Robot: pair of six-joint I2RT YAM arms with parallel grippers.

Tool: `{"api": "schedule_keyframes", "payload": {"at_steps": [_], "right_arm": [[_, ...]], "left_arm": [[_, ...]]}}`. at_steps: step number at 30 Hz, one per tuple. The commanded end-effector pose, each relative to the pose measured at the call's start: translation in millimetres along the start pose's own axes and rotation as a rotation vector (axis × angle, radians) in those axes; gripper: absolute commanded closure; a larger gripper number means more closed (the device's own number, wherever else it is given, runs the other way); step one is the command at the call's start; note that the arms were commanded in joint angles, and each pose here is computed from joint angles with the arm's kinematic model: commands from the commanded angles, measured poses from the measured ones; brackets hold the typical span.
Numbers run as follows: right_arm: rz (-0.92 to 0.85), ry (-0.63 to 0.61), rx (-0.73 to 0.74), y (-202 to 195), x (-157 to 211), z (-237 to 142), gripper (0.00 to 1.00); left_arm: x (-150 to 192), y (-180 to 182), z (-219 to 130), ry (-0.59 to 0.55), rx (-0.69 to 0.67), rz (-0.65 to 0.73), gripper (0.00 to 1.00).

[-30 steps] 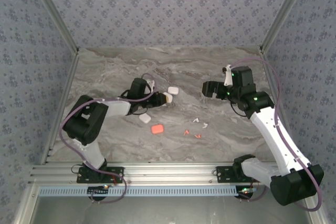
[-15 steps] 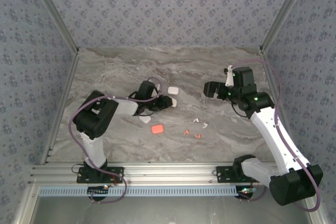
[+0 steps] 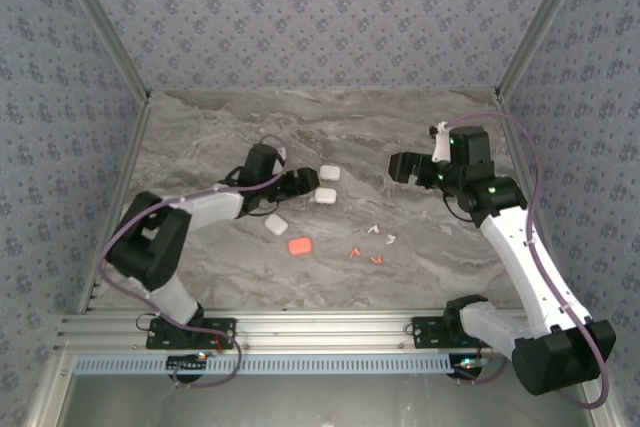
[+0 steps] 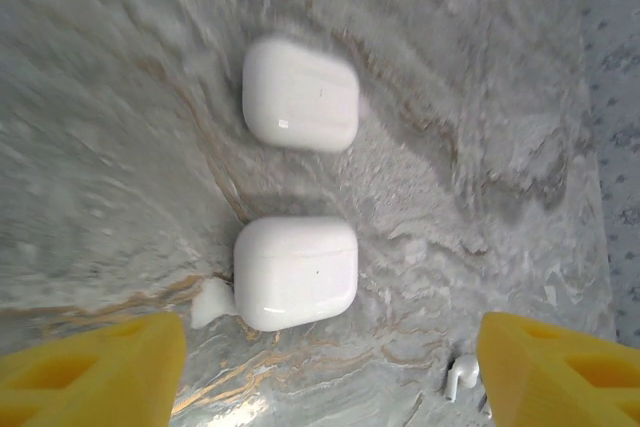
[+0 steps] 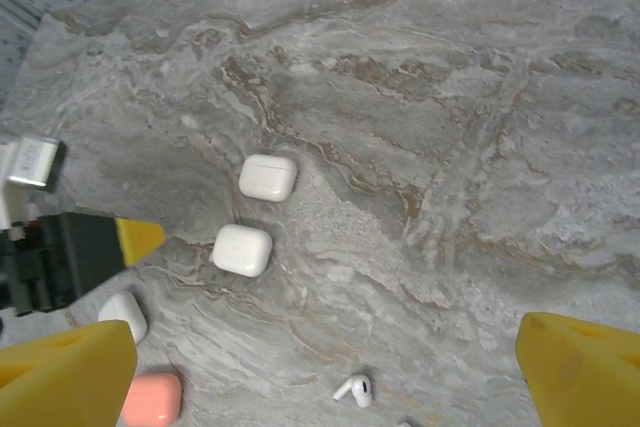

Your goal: Insert the wireless bluetooth earbuds into the charging case

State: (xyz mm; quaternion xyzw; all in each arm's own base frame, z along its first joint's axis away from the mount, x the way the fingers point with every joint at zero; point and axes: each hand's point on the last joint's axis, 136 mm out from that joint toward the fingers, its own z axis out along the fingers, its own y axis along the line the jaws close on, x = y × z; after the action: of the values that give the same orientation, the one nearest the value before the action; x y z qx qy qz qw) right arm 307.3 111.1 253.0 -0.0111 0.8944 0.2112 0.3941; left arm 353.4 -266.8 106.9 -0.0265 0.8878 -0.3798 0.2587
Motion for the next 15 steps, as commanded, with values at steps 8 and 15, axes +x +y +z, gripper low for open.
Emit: {"api": "schedule_keyframes", "payload": {"at_steps": [8, 15], "right_arm": [[-0.199, 0.069, -0.122, 67.2, 32.0, 35.0, 0.0], [-0.346, 0.335, -0.12, 133.1, 111.9, 99.3, 0.0]], "left_arm": [[-68.1, 36.3, -121.5, -0.298, -0.155, -0.004, 0.03], [-79.9, 90.3, -177.0, -0.388, -0.223, -0.203, 0.01]]}}
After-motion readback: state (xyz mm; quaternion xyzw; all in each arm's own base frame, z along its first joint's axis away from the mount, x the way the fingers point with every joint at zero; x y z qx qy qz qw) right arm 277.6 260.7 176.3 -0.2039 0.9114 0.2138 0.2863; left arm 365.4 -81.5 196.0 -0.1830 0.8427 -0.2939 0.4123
